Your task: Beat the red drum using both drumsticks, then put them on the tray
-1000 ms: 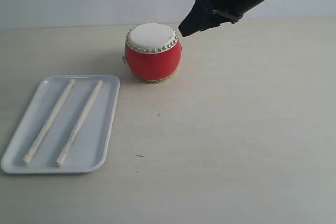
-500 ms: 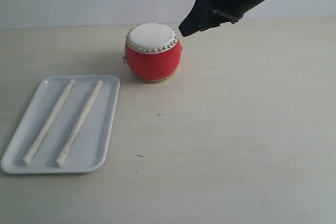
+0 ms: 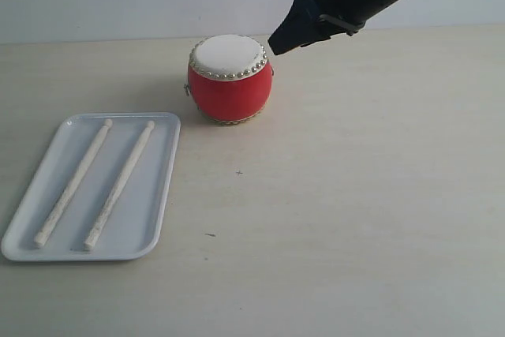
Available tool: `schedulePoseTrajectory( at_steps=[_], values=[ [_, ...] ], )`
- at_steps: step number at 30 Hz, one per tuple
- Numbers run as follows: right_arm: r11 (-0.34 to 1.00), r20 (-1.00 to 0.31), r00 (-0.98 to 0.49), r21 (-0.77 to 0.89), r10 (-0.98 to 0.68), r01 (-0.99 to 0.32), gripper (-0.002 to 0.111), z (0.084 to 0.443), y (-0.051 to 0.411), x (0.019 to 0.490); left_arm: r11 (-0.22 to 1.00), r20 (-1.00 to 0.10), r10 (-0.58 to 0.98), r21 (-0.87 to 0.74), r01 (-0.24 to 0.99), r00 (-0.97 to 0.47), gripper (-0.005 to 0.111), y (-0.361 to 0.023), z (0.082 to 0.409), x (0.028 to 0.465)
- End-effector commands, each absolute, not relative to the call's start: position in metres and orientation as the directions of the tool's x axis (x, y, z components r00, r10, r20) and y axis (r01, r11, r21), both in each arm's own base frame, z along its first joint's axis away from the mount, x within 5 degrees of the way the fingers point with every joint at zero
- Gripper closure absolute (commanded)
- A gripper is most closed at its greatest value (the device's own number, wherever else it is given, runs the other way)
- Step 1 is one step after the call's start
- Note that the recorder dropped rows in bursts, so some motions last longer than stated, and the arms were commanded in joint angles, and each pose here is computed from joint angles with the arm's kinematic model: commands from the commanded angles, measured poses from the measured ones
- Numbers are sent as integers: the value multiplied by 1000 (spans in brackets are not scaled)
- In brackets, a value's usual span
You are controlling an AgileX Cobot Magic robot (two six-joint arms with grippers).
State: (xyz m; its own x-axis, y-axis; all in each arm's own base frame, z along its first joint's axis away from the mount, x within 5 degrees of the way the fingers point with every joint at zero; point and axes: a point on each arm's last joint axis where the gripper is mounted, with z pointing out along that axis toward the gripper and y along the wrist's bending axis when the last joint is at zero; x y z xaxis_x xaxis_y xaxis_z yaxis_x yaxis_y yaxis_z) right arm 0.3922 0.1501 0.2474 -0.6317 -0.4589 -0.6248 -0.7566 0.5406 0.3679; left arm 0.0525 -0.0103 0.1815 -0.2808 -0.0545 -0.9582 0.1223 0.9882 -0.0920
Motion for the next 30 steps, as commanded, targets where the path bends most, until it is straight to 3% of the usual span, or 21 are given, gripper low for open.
schedulePoseTrajectory(
  at_steps=[1, 25, 30],
  values=[
    [544, -628, -637, 373, -447, -751, 44, 248, 149, 393, 988, -959, -61, -98, 122, -277, 106, -10, 181, 52],
    [543, -630, -634, 371, -450, -754, 44, 248, 149, 393, 988, -959, -61, -98, 122, -277, 106, -10, 181, 52],
    [579, -678, -581, 273, -451, -768, 44, 247, 146, 401, 988, -959, -61, -98, 122, -277, 106, -10, 181, 52]
  ],
)
